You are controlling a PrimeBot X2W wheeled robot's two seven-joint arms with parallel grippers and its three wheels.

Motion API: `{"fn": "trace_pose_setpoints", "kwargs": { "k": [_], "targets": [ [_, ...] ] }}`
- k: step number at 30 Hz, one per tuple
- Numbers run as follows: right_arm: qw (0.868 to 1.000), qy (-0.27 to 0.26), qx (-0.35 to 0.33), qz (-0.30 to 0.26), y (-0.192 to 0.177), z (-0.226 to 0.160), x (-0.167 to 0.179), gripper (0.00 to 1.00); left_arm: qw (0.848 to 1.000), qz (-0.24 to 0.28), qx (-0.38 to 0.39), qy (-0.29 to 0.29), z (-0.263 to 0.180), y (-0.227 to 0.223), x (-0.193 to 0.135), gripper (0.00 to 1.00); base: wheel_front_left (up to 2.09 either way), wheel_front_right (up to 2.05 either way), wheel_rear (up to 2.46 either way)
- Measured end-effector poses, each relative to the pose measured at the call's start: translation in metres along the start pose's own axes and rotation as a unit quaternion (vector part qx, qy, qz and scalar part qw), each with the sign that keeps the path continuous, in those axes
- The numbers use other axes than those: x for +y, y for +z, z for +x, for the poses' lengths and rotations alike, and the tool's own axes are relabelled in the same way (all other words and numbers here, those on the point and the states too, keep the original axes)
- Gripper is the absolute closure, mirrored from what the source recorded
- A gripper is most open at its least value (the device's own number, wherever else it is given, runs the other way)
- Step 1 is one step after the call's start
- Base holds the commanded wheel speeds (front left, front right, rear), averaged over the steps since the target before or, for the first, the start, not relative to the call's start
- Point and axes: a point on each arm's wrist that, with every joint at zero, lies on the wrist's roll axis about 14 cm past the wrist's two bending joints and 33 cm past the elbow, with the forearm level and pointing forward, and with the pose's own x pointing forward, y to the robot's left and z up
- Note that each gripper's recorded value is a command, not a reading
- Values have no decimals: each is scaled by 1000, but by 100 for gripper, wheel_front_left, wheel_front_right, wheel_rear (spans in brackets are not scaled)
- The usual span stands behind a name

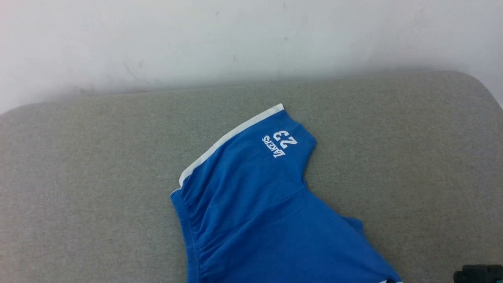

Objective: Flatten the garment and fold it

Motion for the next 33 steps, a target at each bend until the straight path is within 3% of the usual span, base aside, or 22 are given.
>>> {"fn": "trace_pose_setpoints", "kwargs": {
  "k": [6, 13, 24, 33],
  "targets": [
    [999, 11, -35, -28, 23, 5, 7, 100, 999, -9, -45, 0, 2, 17, -6, 100, 0, 0, 0],
    [988, 15, -100, -120, 90, 34, 13, 100, 994, -10, -110, 15, 23, 66, -10, 100, 0, 0, 0],
    [961, 58, -115, -243, 164, 113, 43, 100, 990, -5, -139, 24, 57, 113, -13, 100, 0, 0, 0],
    [940, 98, -77, -319, 188, 196, 73, 100, 984, -18, -169, 54, 89, 149, 3, 100, 0, 0, 0]
  ]
}}
